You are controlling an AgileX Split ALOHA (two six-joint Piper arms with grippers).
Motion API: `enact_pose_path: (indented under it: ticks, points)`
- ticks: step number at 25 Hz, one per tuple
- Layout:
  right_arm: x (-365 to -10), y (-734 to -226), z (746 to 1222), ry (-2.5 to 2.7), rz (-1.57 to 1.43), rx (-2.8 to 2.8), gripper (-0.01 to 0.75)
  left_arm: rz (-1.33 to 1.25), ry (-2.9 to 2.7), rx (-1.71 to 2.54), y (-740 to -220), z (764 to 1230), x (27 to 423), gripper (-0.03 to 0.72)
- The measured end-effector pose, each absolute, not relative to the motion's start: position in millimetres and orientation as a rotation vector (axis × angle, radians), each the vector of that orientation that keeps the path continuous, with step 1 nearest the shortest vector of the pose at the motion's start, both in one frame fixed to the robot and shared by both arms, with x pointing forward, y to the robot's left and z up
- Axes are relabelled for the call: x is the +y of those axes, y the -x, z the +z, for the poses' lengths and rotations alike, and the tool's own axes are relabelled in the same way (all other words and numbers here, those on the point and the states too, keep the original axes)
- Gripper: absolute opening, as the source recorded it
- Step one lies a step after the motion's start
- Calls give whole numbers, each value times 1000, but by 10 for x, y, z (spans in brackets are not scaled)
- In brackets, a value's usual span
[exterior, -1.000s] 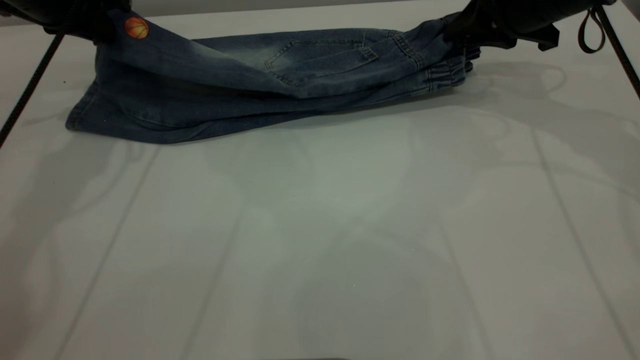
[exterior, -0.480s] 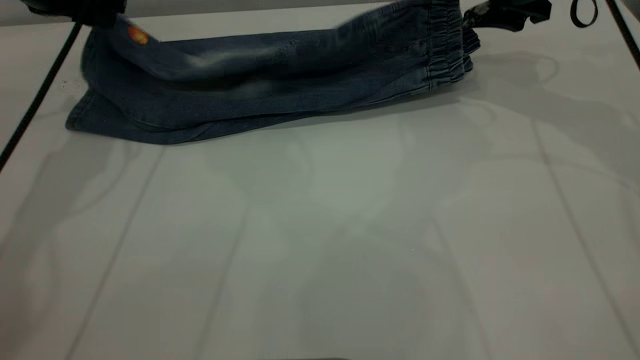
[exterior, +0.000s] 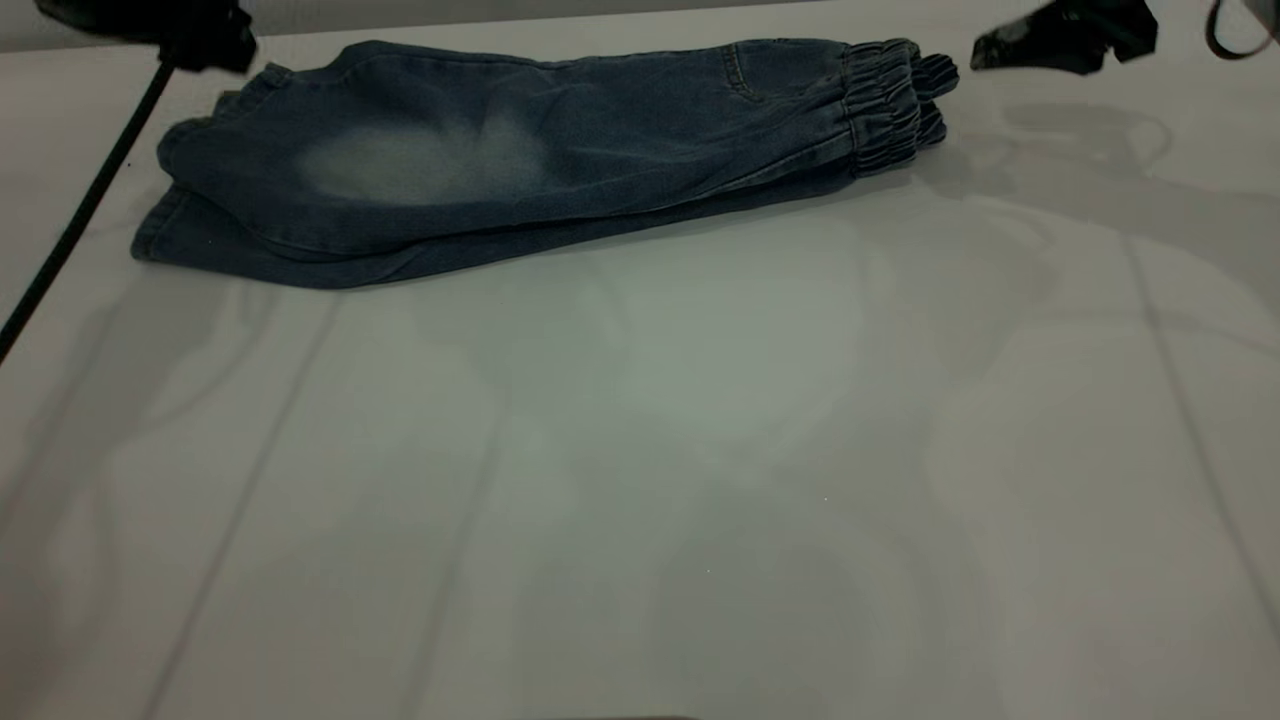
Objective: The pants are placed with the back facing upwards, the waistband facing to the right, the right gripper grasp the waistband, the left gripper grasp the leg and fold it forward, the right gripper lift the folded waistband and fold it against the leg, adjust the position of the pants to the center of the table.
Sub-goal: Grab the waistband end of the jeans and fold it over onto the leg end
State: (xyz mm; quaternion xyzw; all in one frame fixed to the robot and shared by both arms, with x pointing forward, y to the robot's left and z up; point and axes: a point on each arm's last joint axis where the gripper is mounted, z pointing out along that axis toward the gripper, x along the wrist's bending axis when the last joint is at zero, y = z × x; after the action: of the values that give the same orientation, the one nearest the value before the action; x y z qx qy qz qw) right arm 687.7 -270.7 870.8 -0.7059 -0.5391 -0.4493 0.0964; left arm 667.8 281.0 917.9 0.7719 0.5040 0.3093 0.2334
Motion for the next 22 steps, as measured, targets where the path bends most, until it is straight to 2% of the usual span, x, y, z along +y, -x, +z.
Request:
enact_pose_path:
  ticks: [6, 17, 22]
  points:
    - [-2697, -6778, 8650, 2098, -1145, -1552, 580, 564, -2141, 1492, -6685, 9326, 2721, 493]
    - [-2410, -6837, 8584, 2201, -1135, -1595, 587, 523, -2134, 1492, -6759, 9482, 2694, 494]
    - [-2382, -6988, 8380, 2211, -1147, -1499, 587, 523, -2132, 1494, -6760, 9483, 2694, 494]
